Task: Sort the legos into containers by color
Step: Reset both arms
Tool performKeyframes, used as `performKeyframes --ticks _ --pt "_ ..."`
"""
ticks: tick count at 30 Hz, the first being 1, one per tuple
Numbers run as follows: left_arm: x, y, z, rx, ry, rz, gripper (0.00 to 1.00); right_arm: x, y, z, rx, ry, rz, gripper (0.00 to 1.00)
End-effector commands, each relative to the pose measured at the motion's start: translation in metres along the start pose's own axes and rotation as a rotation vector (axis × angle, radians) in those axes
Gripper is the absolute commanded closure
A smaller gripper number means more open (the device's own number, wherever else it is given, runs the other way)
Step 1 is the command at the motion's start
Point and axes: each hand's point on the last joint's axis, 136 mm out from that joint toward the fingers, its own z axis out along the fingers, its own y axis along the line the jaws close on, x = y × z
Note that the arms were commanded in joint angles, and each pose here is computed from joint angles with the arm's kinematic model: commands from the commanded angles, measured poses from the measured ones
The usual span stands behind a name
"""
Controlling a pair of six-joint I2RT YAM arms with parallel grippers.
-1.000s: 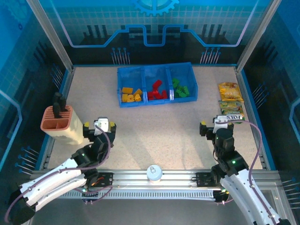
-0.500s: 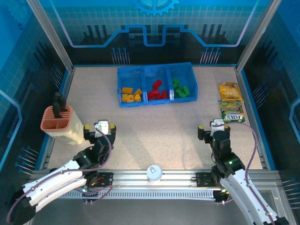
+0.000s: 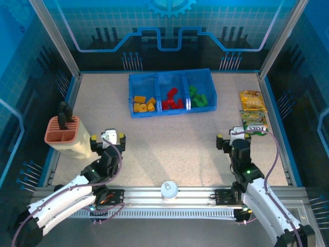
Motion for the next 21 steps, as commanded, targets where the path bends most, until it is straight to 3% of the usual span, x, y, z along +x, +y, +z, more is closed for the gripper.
performKeyframes --ticks 1,21 --pt "-0.002 -0.005 0.004 0.02 -0.006 -0.021 0.01 -0.022 -0.002 0.003 0.004 -0.102 0.021 0.0" --pt "-0.006 -0.002 0.024 0.004 -0.029 -0.082 0.01 -0.036 -0.004 0.01 0.005 -0.213 0.033 0.0"
